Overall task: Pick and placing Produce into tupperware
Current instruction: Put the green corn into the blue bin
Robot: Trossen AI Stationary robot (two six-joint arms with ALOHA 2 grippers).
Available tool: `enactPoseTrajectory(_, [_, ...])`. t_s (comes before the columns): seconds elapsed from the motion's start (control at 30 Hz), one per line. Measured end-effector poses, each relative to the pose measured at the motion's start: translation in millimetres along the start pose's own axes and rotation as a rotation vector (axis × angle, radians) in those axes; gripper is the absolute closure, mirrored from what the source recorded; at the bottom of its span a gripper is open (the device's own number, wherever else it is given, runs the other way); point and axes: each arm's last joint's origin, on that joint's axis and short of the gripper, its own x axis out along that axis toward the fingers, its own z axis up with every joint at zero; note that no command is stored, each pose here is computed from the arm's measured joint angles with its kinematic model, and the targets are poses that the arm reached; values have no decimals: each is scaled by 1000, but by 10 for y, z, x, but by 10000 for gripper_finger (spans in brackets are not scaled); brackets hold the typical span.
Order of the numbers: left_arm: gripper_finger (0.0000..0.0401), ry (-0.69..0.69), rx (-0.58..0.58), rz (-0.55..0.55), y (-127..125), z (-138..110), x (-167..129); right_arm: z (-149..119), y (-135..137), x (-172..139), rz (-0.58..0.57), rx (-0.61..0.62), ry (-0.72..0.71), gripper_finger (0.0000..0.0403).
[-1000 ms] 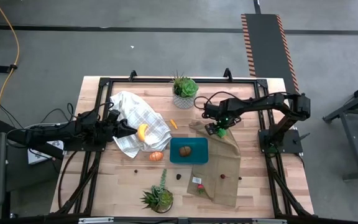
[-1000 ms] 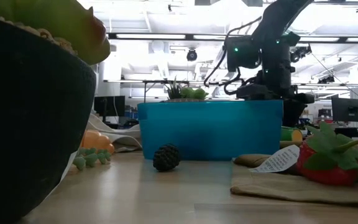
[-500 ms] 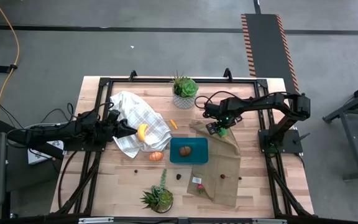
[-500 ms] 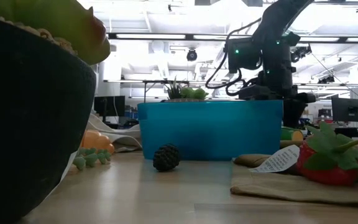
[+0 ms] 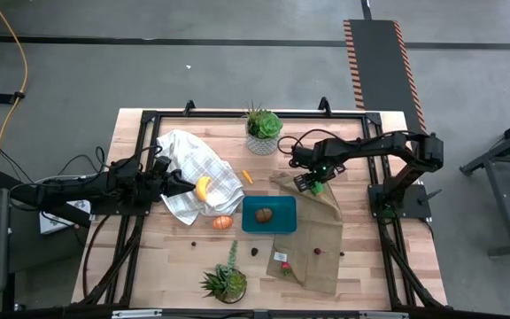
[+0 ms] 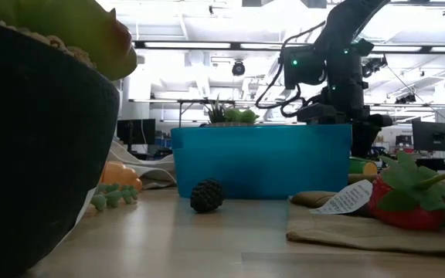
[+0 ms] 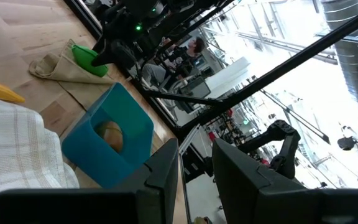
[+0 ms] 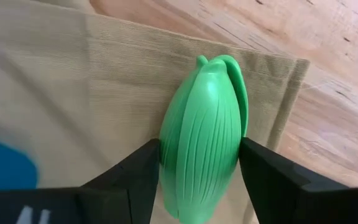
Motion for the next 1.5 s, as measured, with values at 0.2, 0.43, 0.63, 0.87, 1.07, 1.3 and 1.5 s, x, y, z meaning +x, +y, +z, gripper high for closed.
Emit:
enactPoseTrajectory(0.2, [313,0,0,0,0,0,0,-49,-42,-249,81,19,-70,208])
enactPoseTrajectory(0.43, [313,0,0,0,0,0,0,-167,-114,-577,192,32,-159,208])
enactPoseTrajectory(0.63, [313,0,0,0,0,0,0,-321,-109,-805,301,-1,-230,208])
enactPoseTrajectory(0.87, [313,0,-1,0,0,0,0,-446,6,-961,440,-74,-310,208])
enactPoseTrajectory(1.07, [313,0,-3,0,0,0,0,-487,187,-1064,607,-177,-379,208])
enactPoseTrajectory(1.3, [313,0,-29,0,0,0,0,-564,375,-1194,788,-259,-452,208])
enactPoseTrajectory(1.5, [313,-4,-99,-7,-7,5,0,-654,486,-1277,896,-298,-482,208])
